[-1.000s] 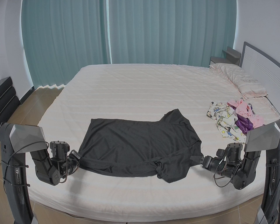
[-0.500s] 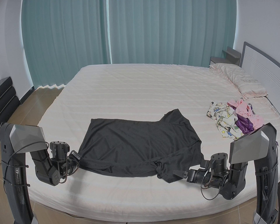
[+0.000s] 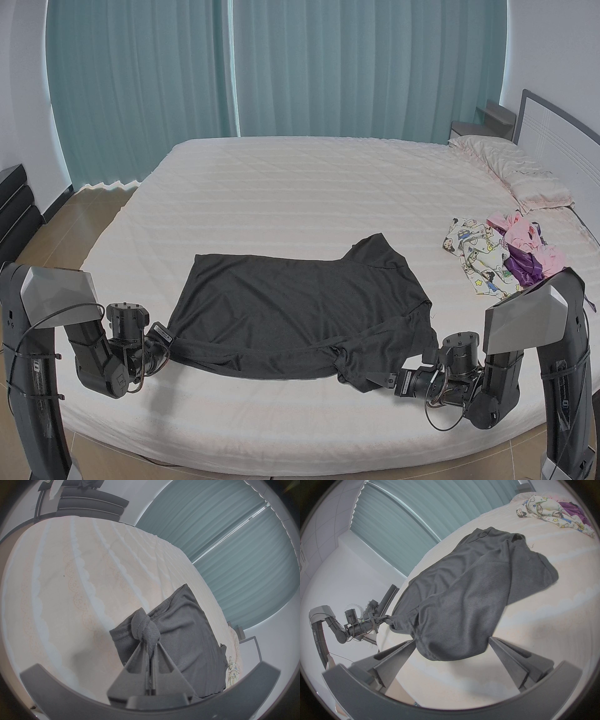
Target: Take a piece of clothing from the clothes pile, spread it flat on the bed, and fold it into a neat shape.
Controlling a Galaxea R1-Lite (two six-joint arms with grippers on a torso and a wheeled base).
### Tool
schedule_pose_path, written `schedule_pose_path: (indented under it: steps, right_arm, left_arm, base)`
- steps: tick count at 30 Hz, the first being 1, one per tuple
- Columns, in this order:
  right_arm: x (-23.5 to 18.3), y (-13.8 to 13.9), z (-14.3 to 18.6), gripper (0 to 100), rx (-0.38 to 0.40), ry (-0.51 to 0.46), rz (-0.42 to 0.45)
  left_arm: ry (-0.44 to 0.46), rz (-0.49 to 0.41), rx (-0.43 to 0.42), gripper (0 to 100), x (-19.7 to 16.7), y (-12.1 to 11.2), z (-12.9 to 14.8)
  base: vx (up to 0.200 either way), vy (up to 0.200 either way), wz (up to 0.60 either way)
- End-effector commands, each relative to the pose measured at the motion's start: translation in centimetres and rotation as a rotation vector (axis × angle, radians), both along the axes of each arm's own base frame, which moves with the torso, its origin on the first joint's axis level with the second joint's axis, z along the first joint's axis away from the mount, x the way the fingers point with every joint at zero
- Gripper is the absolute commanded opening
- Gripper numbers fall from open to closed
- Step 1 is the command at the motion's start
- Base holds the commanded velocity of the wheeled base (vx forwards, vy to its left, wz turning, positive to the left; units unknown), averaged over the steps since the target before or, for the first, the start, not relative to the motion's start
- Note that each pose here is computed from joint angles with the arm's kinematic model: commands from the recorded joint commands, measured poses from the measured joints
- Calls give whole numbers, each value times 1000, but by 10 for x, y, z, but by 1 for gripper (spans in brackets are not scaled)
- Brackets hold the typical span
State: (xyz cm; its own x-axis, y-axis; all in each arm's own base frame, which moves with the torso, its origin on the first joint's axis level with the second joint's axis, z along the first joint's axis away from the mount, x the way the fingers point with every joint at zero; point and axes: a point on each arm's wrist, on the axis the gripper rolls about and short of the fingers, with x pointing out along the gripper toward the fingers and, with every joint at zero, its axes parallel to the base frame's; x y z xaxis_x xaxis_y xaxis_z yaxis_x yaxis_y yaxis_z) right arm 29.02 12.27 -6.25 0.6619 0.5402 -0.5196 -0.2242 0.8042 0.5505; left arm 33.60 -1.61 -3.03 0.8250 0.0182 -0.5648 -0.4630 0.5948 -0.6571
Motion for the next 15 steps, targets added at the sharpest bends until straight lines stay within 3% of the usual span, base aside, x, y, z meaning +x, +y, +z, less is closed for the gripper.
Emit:
schedule_pose_path:
  steps: [1, 11, 12, 15]
  right_arm:
    - [-2, -2, -1, 100, -18, 2, -18]
    - [3, 7, -10, 100, -45, -17, -25]
    - [3, 8, -9, 0, -48, -22, -27]
    - [0, 7, -2, 0, -45, -29, -25]
  left_arm:
    - [-2, 0, 0, 0, 0, 0, 1]
    - [-2, 0, 0, 0, 0, 0, 1]
    - [-2, 0, 0, 0, 0, 0, 1]
    - [-2, 0, 0, 0, 0, 0, 1]
  base:
    - [0, 0, 0]
    - [0, 0, 0]
    - [0, 0, 0]
    - [0, 0, 0]
